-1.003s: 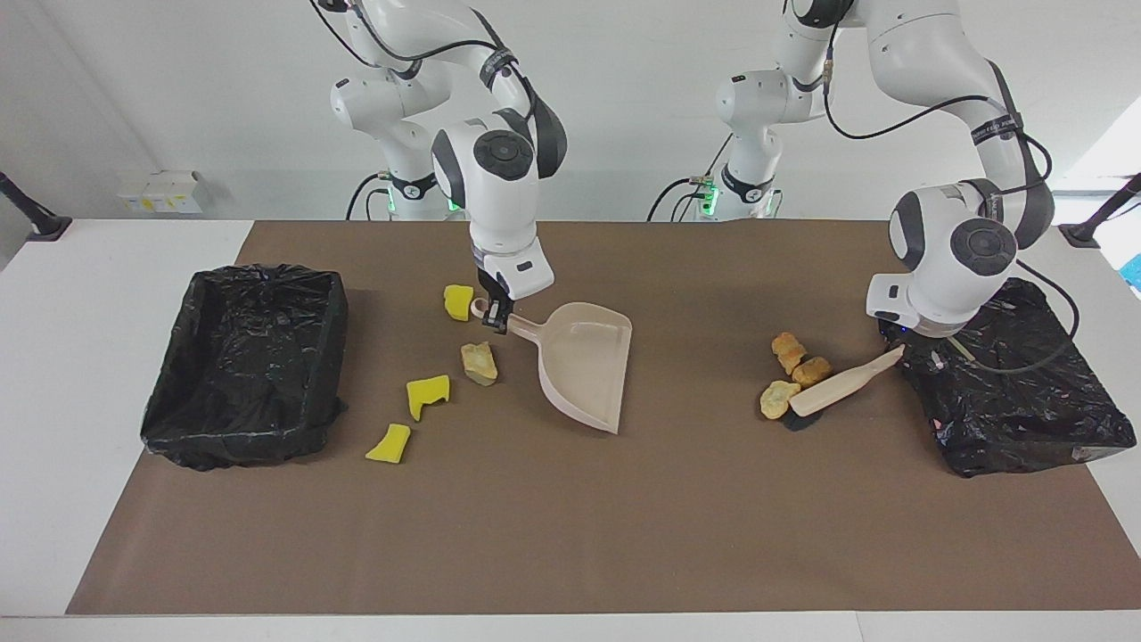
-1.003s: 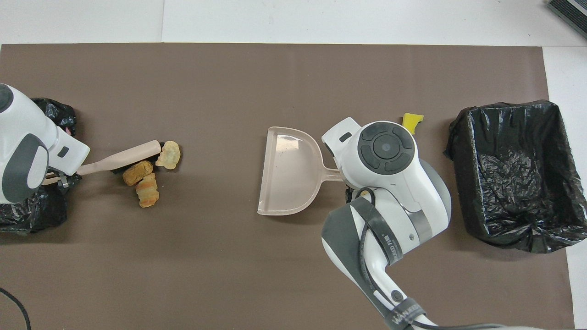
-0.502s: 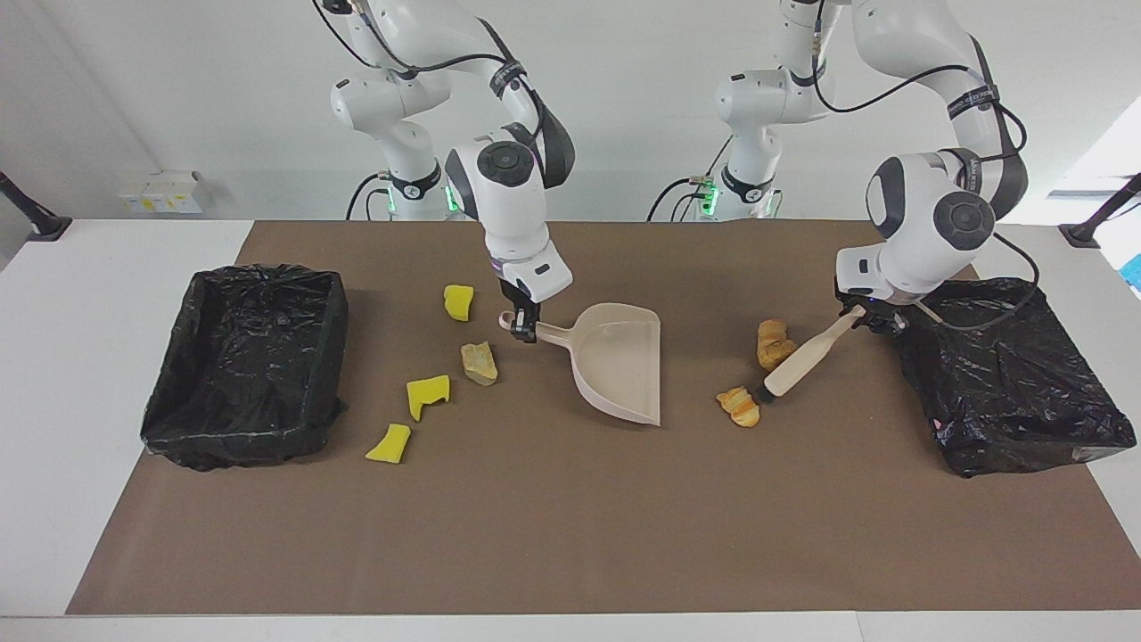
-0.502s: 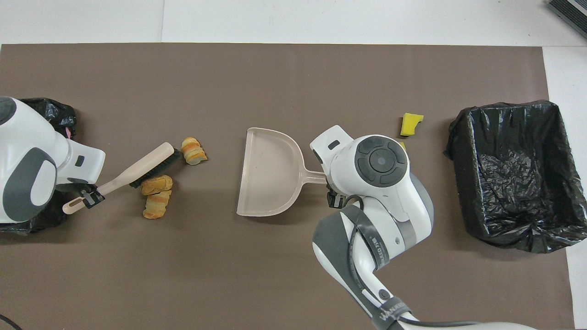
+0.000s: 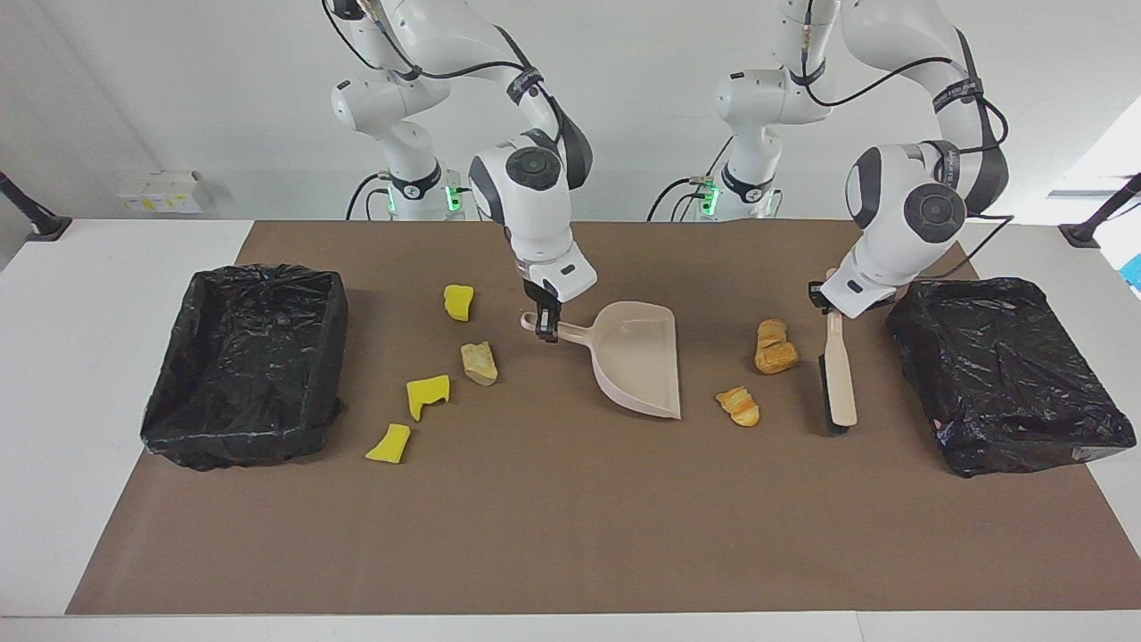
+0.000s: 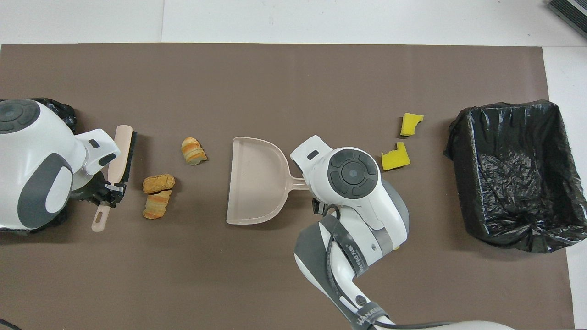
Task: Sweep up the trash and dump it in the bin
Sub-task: 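Sweep the bread pieces into the dustpan with the left gripper's brush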
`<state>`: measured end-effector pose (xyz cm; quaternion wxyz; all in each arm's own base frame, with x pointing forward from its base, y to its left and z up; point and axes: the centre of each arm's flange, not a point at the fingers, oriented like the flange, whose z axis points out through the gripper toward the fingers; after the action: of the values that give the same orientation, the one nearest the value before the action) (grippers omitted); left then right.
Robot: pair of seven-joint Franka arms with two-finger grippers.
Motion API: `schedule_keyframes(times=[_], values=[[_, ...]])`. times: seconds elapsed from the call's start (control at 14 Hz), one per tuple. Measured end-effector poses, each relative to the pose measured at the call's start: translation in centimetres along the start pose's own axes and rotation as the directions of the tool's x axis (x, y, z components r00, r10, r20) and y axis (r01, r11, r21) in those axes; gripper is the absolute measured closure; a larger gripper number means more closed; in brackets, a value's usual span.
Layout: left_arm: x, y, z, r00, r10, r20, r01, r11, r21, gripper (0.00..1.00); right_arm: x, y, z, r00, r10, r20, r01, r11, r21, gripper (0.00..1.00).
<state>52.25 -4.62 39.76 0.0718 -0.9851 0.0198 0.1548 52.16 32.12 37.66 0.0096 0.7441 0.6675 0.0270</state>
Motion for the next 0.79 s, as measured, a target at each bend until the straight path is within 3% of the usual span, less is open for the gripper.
schedule_keyframes(times=[0.14, 0.43, 0.57, 0.79], values=[[-1.7, 2.1, 0.9, 0.992, -0.123, 0.03, 0.123, 0.992, 0.022, 0.74, 0.4, -0.3, -0.3, 0.998, -0.041, 0.046, 0.042, 0.999, -0.01, 0.69], [-7.0, 3.6, 4.8, 0.94, -0.331, 0.083, 0.325, 0.943, 0.073, 0.74, 0.8, -0.1, -0.4, 0.996, -0.059, 0.065, 0.06, 0.998, -0.017, 0.69], [-9.1, 4.1, 5.5, 0.924, -0.367, 0.109, 0.365, 0.93, 0.031, 0.74, 0.8, 0.1, -0.1, 0.996, -0.058, 0.067, 0.059, 0.998, -0.016, 0.69], [-9.8, 7.2, 5.2, 0.95, -0.293, 0.105, 0.302, 0.951, -0.072, 0.74, 1.0, 0.3, -0.2, 0.996, -0.058, 0.065, 0.059, 0.998, -0.02, 0.69]])
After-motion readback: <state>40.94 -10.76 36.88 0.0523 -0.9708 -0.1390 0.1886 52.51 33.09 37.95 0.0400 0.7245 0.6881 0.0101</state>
